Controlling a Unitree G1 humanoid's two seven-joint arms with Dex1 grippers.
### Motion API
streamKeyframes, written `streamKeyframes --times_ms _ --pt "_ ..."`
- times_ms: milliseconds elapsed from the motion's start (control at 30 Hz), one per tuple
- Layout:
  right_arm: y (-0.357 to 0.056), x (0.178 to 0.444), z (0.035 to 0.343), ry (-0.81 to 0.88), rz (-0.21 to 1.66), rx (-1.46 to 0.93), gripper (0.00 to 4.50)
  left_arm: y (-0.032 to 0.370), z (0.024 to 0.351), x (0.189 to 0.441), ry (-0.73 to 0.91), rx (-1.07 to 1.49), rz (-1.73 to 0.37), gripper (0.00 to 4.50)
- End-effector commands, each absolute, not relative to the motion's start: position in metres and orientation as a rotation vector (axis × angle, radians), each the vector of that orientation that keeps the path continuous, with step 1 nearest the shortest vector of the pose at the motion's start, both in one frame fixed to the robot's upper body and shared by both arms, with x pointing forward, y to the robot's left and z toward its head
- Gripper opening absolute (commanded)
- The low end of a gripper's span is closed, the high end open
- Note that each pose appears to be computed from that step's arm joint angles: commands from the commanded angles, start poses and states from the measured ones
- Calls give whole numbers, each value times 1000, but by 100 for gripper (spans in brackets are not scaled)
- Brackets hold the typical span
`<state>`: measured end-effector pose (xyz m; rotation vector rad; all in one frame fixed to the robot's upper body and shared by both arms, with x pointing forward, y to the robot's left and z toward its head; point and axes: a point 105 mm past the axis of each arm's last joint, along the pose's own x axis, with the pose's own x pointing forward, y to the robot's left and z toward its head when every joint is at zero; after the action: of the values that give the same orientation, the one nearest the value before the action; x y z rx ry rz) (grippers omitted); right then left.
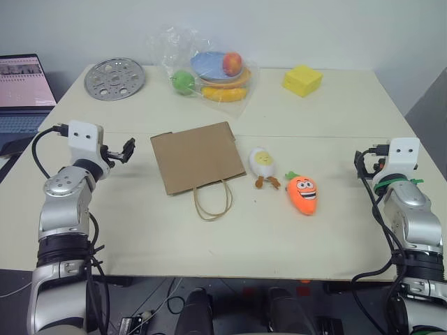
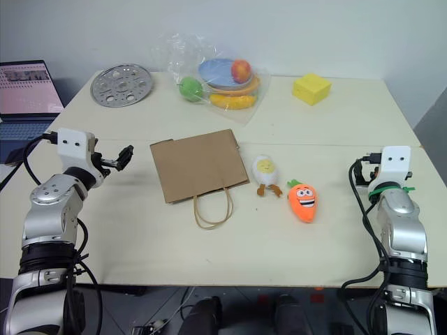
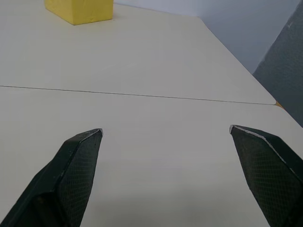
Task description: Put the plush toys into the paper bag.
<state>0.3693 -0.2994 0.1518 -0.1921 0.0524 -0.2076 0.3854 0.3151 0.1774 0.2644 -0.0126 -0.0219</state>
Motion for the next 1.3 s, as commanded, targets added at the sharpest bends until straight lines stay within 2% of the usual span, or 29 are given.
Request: streamKeyframes --times_ms 33,600,667,700,800,933,1067,1200,1300 --pt "-306 367 169 -5 -229 -214 450 320 195 382 -73 283 -13 444" --pt "-305 368 179 -27 -222 -202 450 307 205 379 -98 294 -108 444" --pt "-300 369 184 -34 -194 -213 450 297 211 376 -128 291 -177 444" --pt "-296 369 187 -37 -162 -240 450 282 218 370 -162 278 -285 444" --pt "-266 367 200 -67 14 -249 450 241 223 347 -174 375 -588 444" --pt "-221 358 221 -116 317 -248 450 212 208 324 -101 508 -835 444" --pt "-152 317 235 -148 799 -177 450 185 187 295 -58 600 -1070 444" --pt "-124 278 226 -106 1037 -206 450 174 160 273 -24 672 -1222 444" --pt "-114 251 219 -84 1154 -262 450 171 142 266 -19 727 -1278 444"
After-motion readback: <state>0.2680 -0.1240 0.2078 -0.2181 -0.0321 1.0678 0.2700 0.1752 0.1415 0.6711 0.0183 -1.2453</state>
